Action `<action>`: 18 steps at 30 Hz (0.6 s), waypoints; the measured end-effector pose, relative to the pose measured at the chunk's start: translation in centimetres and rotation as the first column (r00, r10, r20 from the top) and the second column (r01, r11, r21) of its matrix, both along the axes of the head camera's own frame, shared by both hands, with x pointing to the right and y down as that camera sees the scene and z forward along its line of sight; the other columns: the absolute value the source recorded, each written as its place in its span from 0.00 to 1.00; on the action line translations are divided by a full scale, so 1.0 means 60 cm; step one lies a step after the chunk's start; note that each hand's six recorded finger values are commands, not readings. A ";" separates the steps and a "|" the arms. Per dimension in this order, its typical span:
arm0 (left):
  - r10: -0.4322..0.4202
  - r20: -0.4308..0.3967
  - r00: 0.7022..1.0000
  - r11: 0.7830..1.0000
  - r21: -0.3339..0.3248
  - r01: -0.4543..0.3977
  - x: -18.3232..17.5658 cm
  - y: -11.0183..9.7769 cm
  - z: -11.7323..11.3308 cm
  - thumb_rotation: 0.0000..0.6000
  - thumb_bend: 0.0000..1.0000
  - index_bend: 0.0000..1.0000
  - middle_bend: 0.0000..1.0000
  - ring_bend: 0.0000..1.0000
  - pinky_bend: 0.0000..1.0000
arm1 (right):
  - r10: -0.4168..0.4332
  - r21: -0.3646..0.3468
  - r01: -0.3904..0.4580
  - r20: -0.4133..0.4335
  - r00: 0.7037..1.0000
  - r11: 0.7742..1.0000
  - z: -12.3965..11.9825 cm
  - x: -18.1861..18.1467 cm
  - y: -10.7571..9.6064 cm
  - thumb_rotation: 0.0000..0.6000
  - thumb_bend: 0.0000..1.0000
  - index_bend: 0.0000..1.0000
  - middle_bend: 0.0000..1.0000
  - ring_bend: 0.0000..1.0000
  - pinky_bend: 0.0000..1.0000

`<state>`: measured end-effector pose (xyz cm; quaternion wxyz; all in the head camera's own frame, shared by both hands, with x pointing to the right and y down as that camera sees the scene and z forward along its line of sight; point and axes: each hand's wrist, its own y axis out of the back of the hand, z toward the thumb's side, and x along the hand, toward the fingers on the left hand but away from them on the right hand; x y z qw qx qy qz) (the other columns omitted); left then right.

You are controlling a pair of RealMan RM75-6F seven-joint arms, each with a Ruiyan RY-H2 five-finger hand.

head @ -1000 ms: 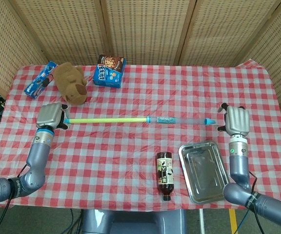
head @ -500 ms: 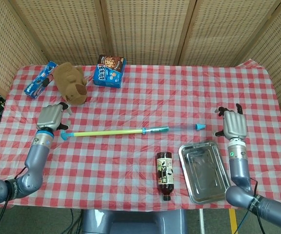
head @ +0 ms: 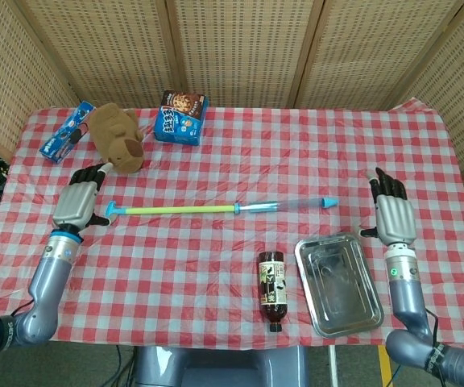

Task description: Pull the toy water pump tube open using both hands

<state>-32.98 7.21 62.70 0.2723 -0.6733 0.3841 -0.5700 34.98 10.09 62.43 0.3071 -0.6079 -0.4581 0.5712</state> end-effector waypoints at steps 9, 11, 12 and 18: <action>-0.005 0.033 0.999 0.992 0.125 0.001 -0.071 0.120 -0.039 1.00 0.24 0.00 0.00 0.00 0.00 | -0.055 0.103 0.051 0.039 0.998 0.993 -0.043 0.016 0.091 1.00 0.10 0.00 0.00 0.00 0.00; -0.019 0.034 0.999 0.991 0.131 0.014 -0.084 0.146 -0.043 1.00 0.24 0.00 0.00 0.00 0.00 | -0.059 0.111 0.054 0.040 0.997 0.992 -0.045 0.022 0.110 1.00 0.10 0.00 0.00 0.00 0.00; -0.025 0.034 0.999 0.991 0.133 0.020 -0.092 0.161 -0.045 1.00 0.24 0.00 0.00 0.00 0.00 | -0.060 0.115 0.055 0.040 0.997 0.992 -0.046 0.025 0.121 1.00 0.10 0.00 0.00 0.00 0.00; -0.054 0.029 0.998 0.985 0.163 0.049 -0.119 0.206 -0.052 1.00 0.24 0.00 0.00 0.00 0.00 | -0.063 0.130 0.056 0.055 0.996 0.990 -0.053 0.035 0.160 1.00 0.10 0.00 0.00 0.00 0.00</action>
